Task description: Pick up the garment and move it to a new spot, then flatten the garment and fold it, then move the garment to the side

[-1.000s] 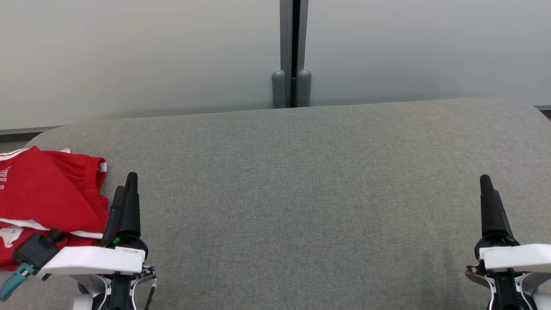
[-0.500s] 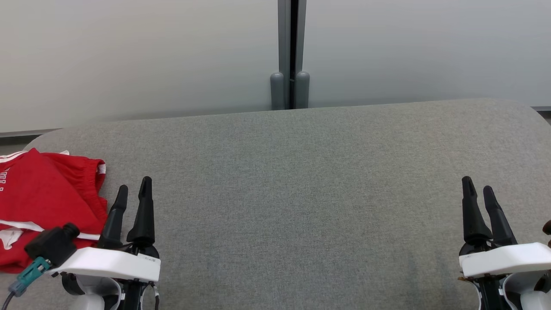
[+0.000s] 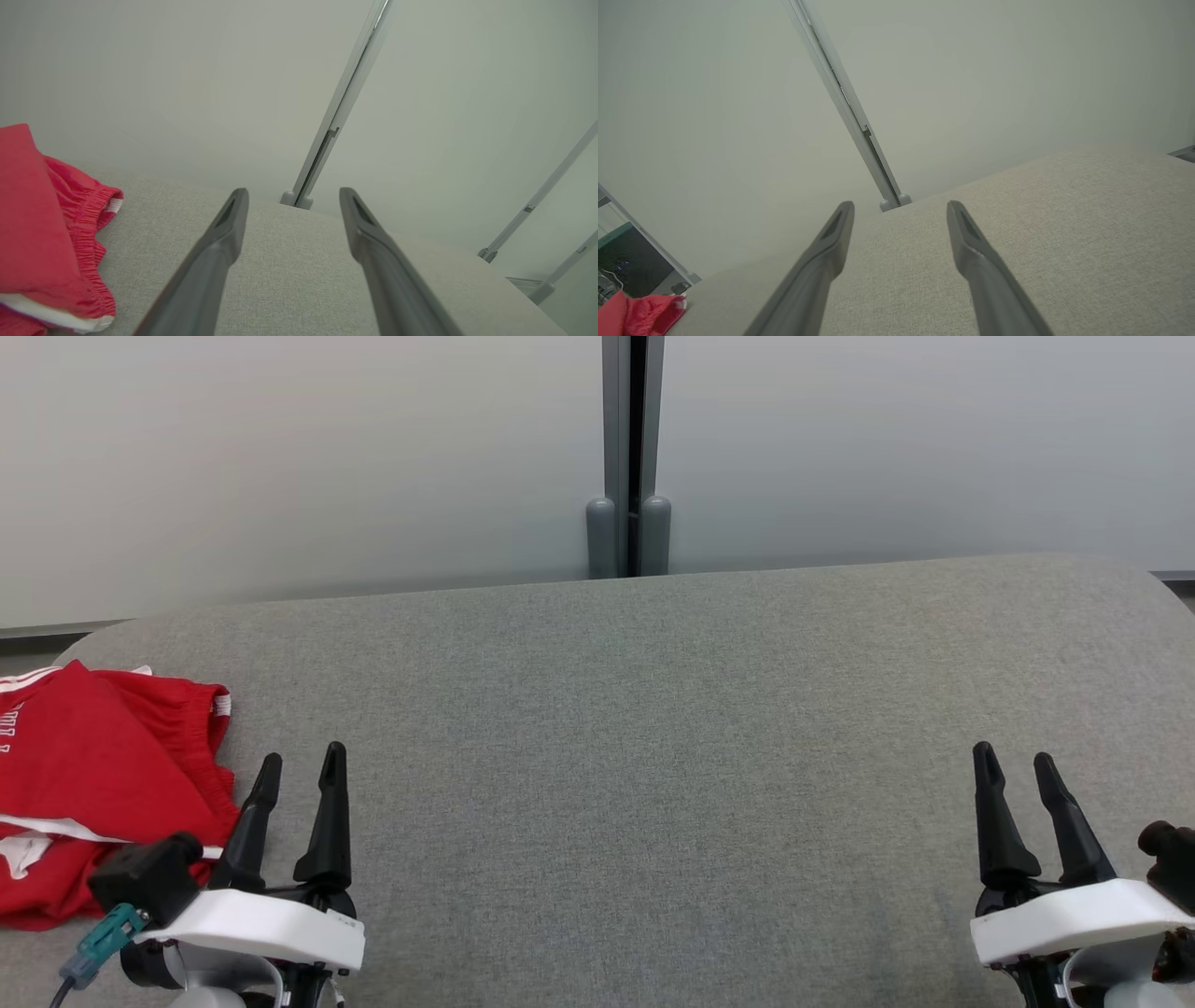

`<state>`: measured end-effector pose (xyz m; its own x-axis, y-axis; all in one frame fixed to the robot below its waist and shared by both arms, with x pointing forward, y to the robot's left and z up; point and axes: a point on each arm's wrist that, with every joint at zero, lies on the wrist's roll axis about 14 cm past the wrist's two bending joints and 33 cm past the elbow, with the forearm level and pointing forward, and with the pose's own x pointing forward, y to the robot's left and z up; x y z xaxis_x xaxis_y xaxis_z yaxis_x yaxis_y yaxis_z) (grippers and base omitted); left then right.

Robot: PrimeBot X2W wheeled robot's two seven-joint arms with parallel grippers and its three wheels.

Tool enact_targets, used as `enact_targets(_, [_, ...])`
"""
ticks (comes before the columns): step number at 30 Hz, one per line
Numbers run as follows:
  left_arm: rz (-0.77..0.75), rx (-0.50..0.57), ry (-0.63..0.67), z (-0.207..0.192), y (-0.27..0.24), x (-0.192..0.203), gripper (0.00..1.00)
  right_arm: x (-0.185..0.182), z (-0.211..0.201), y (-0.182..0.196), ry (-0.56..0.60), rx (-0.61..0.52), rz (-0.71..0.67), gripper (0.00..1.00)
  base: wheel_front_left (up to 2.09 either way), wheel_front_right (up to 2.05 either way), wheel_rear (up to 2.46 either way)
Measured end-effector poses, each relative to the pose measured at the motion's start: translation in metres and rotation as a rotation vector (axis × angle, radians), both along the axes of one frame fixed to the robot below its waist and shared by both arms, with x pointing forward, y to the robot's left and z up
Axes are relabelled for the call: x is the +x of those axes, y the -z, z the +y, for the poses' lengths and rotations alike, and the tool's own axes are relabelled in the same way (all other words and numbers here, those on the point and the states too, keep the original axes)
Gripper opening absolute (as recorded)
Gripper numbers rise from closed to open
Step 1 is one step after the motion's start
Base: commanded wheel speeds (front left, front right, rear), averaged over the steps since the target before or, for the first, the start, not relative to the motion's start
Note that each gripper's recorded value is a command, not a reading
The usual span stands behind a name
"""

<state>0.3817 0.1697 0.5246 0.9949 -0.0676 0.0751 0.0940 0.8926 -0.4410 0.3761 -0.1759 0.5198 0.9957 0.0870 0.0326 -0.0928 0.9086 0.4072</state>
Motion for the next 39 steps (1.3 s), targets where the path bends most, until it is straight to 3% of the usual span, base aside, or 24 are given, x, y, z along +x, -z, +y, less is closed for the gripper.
enact_targets(14, [0.0, 0.151, -0.005, -0.001, 0.008, -0.003, 1.0, -0.002, 0.004, 0.007, -0.019, -0.15, 0.012, 1.0, 0.0, 0.0, 0.0])
enact_targets(39, [0.048, 0.287, -0.013, 0.001, 0.034, -0.009, 1.0, -0.005, 0.012, 0.017, -0.045, -0.305, 0.034, 1.0, 0.0, 0.0, 0.0])
